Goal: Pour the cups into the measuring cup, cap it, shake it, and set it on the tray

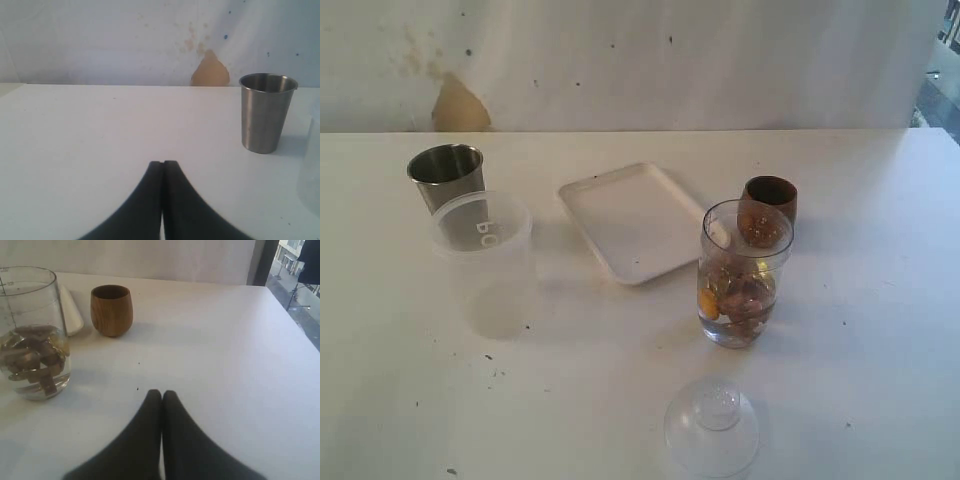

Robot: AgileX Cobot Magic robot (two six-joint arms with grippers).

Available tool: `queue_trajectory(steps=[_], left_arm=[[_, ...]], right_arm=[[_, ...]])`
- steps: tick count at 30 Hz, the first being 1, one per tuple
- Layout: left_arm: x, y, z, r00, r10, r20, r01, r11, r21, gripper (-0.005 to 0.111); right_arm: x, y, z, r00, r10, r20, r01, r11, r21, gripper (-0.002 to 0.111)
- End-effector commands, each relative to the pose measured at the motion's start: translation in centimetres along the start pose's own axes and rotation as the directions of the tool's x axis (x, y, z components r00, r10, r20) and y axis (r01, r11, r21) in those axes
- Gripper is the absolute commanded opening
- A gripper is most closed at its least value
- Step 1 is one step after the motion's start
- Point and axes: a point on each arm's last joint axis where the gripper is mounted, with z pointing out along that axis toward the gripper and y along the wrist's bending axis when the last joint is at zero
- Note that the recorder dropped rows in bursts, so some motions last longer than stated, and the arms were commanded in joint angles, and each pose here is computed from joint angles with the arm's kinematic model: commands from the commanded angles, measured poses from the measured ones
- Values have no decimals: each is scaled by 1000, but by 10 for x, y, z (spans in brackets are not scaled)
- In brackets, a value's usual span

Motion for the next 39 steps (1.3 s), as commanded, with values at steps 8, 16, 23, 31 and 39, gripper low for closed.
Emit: queue_trajectory(steps=[8, 16, 23, 31, 39], left_arm=[[1, 0, 0, 1000, -13, -2, 13, 1000, 4, 0], [1, 0, 0, 1000, -13, -2, 13, 1000, 4, 0], [1, 0, 0, 1000, -13, -2, 13, 1000, 4, 0], [1, 0, 0, 1000, -13, -2, 13, 1000, 4, 0], [1, 0, 0, 1000, -13, -2, 13, 1000, 4, 0]], right_arm=[[0, 0, 0, 1000, 1, 12, -1, 1000, -2, 0], [-15, -1, -2, 983, -31, 182, 28, 999, 18, 0], [-49, -6, -15, 766, 361, 532, -333, 931, -151, 0], [-73, -9, -35, 546, 416, 727, -333, 904, -267, 0], [-122, -4, -38, 847, 280, 452, -260, 960, -107, 34]])
